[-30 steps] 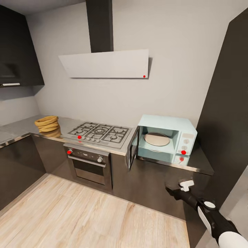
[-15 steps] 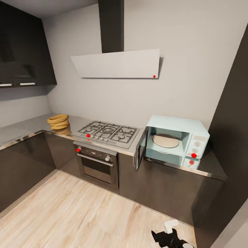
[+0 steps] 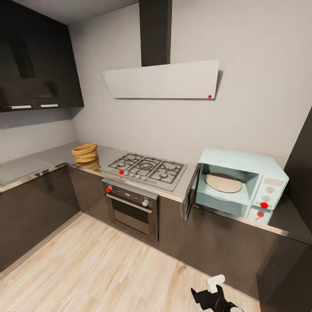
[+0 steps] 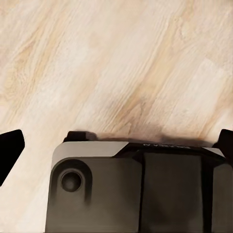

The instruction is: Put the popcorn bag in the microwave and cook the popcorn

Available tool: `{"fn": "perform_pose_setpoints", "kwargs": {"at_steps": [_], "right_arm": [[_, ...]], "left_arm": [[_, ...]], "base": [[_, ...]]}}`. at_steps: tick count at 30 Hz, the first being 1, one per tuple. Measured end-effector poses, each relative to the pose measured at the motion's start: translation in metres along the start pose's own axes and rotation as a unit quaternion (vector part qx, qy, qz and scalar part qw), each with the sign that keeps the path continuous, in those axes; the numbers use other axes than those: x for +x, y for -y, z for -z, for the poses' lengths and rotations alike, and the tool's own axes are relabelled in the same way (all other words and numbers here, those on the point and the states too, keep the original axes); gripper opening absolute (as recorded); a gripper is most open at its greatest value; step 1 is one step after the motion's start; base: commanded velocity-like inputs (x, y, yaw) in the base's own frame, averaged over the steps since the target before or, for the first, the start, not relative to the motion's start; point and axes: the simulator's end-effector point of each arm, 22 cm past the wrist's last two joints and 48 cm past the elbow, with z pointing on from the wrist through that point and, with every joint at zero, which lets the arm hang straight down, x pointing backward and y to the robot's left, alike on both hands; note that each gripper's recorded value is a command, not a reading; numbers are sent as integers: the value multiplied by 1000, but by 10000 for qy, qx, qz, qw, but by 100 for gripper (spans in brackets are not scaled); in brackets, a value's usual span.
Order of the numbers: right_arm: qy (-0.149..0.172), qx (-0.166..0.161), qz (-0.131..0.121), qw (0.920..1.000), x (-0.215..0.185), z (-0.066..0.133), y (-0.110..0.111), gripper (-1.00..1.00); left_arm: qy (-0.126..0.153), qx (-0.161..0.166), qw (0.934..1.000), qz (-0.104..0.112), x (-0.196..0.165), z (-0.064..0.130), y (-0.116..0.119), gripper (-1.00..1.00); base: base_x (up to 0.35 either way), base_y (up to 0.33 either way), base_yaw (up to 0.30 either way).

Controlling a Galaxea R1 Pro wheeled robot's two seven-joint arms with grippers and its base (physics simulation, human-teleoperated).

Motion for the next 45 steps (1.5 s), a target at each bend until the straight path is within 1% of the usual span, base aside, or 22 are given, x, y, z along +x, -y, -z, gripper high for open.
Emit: {"fn": "perform_pose_setpoints", "kwargs": {"at_steps": [2, 5, 14, 24, 29, 32, 36, 40, 45], "right_arm": [[5, 0, 0, 10000, 0, 0, 0, 100], [8, -1, -4, 10000, -1, 0, -2, 100], [13, -3, -5, 10000, -1, 0, -3, 100], [32, -4, 3, 10000, -3, 0, -3, 100], [40, -9, 3, 10000, -4, 1, -4, 100], [44, -8, 4, 10000, -4, 1, -3, 100], [44, -10, 11, 10000, -5, 1, -4, 100], [50, -9, 13, 10000, -5, 1, -4, 100], [61, -10, 15, 10000, -6, 1, -4, 100]], "left_arm": [[10, 4, 10000, -26, -1, 0, 0, 100], [12, -14, 10000, 17, -1, 0, -2, 100], [27, -16, 10000, 30, -3, 0, -6, 100], [51, -10, 10000, 19, -5, 0, -5, 100], [60, -11, 10000, 27, -6, 1, -5, 100], [60, 7, 10000, -8, -5, 1, -3, 100], [66, 27, 10000, -64, -5, 1, -1, 100], [72, 9, 10000, -3, -6, 1, -2, 100], [85, 11, 10000, -5, -7, 1, -3, 100]], "base": [[341, 153, 272], [226, 104, 272], [22, 63, 272], [2, 326, 272], [122, 337, 272], [223, 263, 272], [79, 65, 272], [10, 8, 272], [1, 1, 272]]}}
